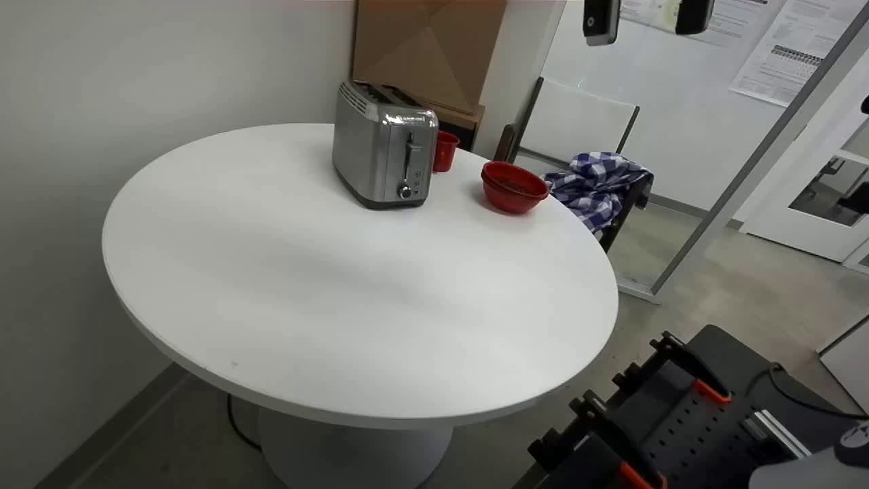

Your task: Push the toaster lever down

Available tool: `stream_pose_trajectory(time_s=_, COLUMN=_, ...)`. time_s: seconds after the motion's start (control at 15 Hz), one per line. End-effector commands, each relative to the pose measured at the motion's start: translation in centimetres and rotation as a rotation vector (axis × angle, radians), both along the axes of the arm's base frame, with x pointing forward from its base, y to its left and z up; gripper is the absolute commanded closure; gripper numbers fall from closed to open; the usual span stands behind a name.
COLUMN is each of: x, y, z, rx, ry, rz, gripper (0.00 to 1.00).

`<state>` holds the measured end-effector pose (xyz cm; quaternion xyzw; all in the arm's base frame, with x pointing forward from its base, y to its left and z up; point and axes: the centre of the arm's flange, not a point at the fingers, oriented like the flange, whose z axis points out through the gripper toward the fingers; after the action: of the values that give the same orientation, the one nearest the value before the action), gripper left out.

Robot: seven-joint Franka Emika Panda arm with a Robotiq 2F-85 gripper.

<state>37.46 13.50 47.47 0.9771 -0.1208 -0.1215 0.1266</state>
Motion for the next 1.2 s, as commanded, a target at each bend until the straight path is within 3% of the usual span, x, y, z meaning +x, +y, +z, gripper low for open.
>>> stream_pose_trajectory(time_s=0.0, x=0.0, y=0.0, z=0.0, rx=0.0, ry=-0.001, rz=0.0, gripper=0.0)
stream_pose_trajectory(time_s=0.6, x=7.4, y=-3.8, z=-1.0, rx=-0.037, ry=-0.127, rz=0.001, gripper=0.0)
stream_pose_trajectory(time_s=0.87, x=12.2, y=-5.4, z=-3.0, rx=-0.113, ry=-0.227, rz=-0.002, gripper=0.0)
stream_pose_trajectory(time_s=0.93, x=13.2, y=-5.6, z=-3.5, rx=-0.123, ry=-0.247, rz=-0.002, gripper=0.09)
stream_pose_trajectory(time_s=1.0, x=14.1, y=-5.7, z=-4.1, rx=-0.132, ry=-0.268, rz=-0.001, gripper=0.26)
stream_pose_trajectory(time_s=1.13, x=15.8, y=-5.8, z=-5.2, rx=-0.138, ry=-0.326, rz=0.004, gripper=0.4)
